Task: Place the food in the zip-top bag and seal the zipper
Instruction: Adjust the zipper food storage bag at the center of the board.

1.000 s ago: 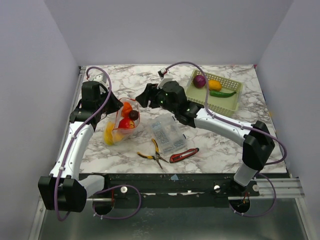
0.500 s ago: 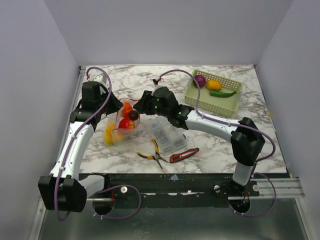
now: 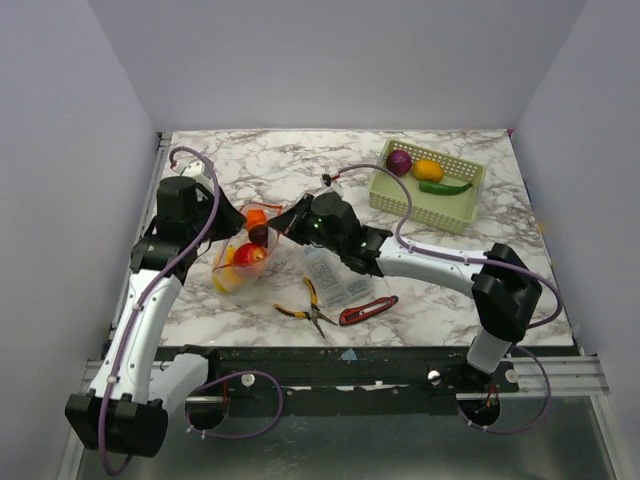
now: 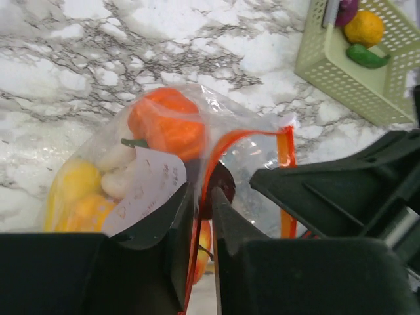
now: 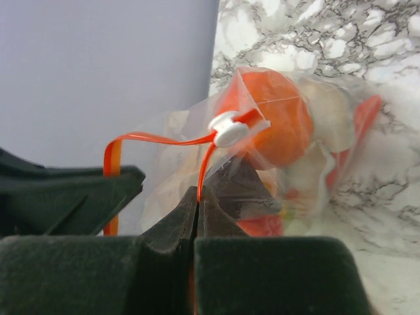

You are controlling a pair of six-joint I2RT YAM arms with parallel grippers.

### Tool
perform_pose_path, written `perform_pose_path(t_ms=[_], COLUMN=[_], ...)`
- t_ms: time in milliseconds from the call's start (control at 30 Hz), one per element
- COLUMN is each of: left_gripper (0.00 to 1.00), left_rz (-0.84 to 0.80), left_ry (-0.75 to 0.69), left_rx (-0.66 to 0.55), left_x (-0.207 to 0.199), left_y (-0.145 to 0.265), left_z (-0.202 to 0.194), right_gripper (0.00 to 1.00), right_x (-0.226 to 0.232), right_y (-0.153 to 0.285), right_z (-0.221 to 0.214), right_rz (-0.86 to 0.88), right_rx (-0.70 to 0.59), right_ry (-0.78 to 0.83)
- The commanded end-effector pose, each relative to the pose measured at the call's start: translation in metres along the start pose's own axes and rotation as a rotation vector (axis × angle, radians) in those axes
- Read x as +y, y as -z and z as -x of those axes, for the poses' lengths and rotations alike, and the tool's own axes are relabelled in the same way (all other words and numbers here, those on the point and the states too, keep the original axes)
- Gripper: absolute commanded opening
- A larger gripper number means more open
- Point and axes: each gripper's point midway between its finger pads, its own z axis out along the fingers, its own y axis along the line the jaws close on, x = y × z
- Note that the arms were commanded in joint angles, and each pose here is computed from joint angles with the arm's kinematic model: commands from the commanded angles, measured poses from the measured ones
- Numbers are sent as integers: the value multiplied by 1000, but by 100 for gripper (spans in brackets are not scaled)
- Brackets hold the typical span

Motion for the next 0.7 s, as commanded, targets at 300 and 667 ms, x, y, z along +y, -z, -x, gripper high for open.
perform_pose_path(t_ms=[300, 667], left_gripper=[77, 94], left_rz=[-296, -247], left_ry=[-221, -580], left_rx=[11, -331], left_x=[-40, -35], left_y=[45, 60], left_z=[-52, -37], right_gripper=[0, 0], right_x=[40, 52], right_y=[10, 7], right_z=[2, 0], right_rz=[51, 29], right_rx=[-78, -85], right_ry=[-395, -419])
